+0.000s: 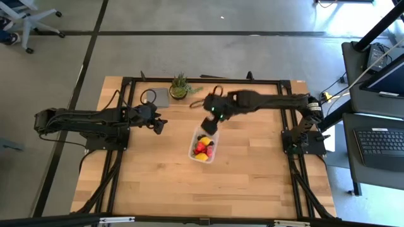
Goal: Pick and placing Produce into tupperware
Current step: Put the red strawberry into the transparent bin
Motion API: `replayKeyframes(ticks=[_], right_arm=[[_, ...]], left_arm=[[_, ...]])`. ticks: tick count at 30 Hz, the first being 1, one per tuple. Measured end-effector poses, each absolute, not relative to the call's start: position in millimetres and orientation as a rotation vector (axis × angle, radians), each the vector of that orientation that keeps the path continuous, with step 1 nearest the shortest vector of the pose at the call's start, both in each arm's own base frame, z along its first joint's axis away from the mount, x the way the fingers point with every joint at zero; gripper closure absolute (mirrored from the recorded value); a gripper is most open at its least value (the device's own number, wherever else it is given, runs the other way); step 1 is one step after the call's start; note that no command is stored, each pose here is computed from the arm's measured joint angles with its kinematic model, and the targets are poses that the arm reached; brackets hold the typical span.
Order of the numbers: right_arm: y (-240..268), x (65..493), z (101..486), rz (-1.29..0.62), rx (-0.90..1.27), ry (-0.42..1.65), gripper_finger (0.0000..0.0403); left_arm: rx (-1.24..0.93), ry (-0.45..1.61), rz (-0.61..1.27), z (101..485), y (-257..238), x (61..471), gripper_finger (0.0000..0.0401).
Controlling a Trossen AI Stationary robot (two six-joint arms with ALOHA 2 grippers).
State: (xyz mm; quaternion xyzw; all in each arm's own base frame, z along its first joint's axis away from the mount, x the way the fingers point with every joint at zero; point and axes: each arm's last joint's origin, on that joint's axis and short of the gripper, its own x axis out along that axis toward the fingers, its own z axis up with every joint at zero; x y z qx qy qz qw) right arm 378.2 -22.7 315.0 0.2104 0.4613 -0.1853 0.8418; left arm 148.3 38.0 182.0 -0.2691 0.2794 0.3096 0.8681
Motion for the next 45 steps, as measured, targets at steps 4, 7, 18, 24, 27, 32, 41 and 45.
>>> replayKeyframes(ticks=[4,7,18,24,27,32,41,45], right_arm=[[-46.3,361.1,332.1,-0.564,0.339,1.059,0.0091],[-69.5,349.9,332.9,-0.614,0.33,1.134,0.0092],[-140.4,326.5,291.3,-0.44,0.265,1.297,0.0092],[-153.3,320.7,242.9,-0.339,0.167,1.319,0.0092],[-155.7,318.7,220.5,-0.328,0.13,1.3,0.0092],[-152.5,314.6,190.3,-0.321,0.111,1.271,0.0092],[-151.5,309.0,158.0,-0.349,0.097,1.168,0.0092],[-152.7,306.0,150.8,-0.385,0.131,1.136,0.0092]], left_arm=[[-0.563,0.585,0.648,182.0,38.1,148.3,0.014],[-0.563,0.585,0.647,182.0,38.0,148.3,0.014],[-0.565,0.584,0.648,182.0,38.1,148.3,0.014],[-0.57,0.583,0.65,182.0,38.1,148.3,0.014],[-0.57,0.583,0.65,182.0,38.1,148.3,0.014],[-0.57,0.583,0.65,182.0,38.1,148.3,0.014],[-0.57,0.583,0.65,182.0,38.0,148.3,0.014],[-0.57,0.582,0.65,182.0,38.1,148.3,0.014]])
